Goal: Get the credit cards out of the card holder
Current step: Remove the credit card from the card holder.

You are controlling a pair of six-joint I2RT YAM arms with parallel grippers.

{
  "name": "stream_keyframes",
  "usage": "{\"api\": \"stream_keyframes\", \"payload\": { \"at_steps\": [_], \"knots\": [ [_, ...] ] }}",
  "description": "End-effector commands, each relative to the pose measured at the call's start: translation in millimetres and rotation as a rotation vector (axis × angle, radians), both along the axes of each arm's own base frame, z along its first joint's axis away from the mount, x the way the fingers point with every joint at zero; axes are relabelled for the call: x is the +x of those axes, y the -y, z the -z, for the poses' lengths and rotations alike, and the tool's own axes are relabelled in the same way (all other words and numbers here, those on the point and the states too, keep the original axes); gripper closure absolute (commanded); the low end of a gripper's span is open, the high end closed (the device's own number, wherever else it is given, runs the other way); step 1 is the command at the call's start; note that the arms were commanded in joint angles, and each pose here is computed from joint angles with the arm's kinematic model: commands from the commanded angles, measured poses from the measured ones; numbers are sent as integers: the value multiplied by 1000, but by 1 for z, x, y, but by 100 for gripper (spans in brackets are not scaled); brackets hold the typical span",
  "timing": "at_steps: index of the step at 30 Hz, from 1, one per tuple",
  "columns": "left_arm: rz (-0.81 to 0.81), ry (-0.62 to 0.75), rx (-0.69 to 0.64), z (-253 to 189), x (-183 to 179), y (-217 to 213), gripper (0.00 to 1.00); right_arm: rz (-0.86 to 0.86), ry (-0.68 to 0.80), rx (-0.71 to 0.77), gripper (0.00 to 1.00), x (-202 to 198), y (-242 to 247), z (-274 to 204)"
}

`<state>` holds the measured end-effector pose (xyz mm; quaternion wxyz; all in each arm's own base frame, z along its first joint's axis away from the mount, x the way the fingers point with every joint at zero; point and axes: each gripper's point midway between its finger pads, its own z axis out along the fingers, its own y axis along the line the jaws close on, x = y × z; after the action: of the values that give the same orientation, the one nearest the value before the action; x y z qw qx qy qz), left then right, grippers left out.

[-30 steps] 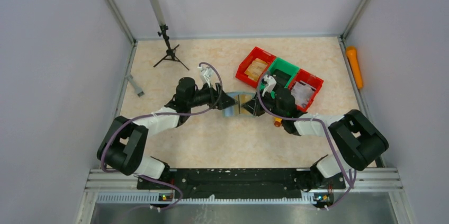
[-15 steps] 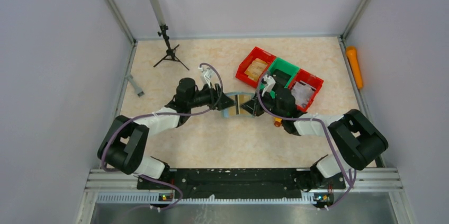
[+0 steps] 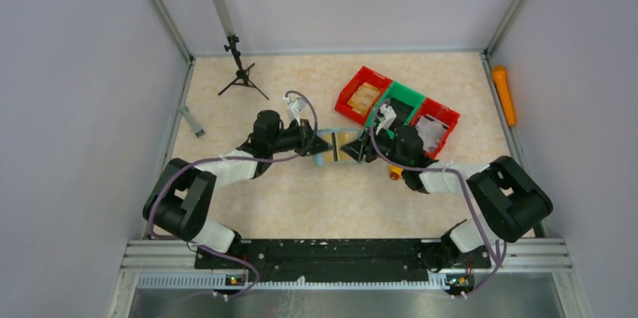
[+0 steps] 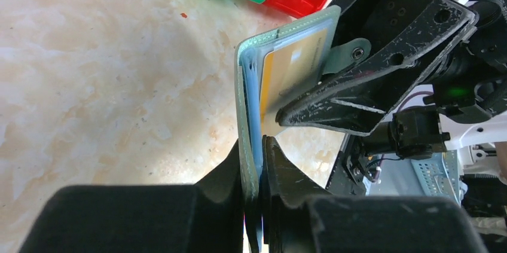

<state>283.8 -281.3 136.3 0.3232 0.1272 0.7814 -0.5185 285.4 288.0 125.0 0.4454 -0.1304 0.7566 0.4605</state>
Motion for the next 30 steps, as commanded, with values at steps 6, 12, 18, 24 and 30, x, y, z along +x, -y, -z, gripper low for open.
{"api": "stream_keyframes", "payload": {
  "at_steps": [6, 12, 18, 24, 30],
  "knots": [
    [-79, 27, 7, -10, 23, -11, 98, 365, -3, -144, 37, 40, 59, 5],
    [-103, -13, 39, 0, 29, -14, 99, 301, 93, -62, 46, 29, 52, -19],
    [-90, -58, 58, 10, 31, -11, 98, 64, 200, 69, 58, 0, 21, -47],
    [-28, -25, -21, -6, 22, -3, 97, -84, 191, 93, 59, -15, -4, -46],
    [36, 16, -108, -24, 11, 2, 97, -101, 133, 80, 63, -10, -11, -35]
  ]
}}
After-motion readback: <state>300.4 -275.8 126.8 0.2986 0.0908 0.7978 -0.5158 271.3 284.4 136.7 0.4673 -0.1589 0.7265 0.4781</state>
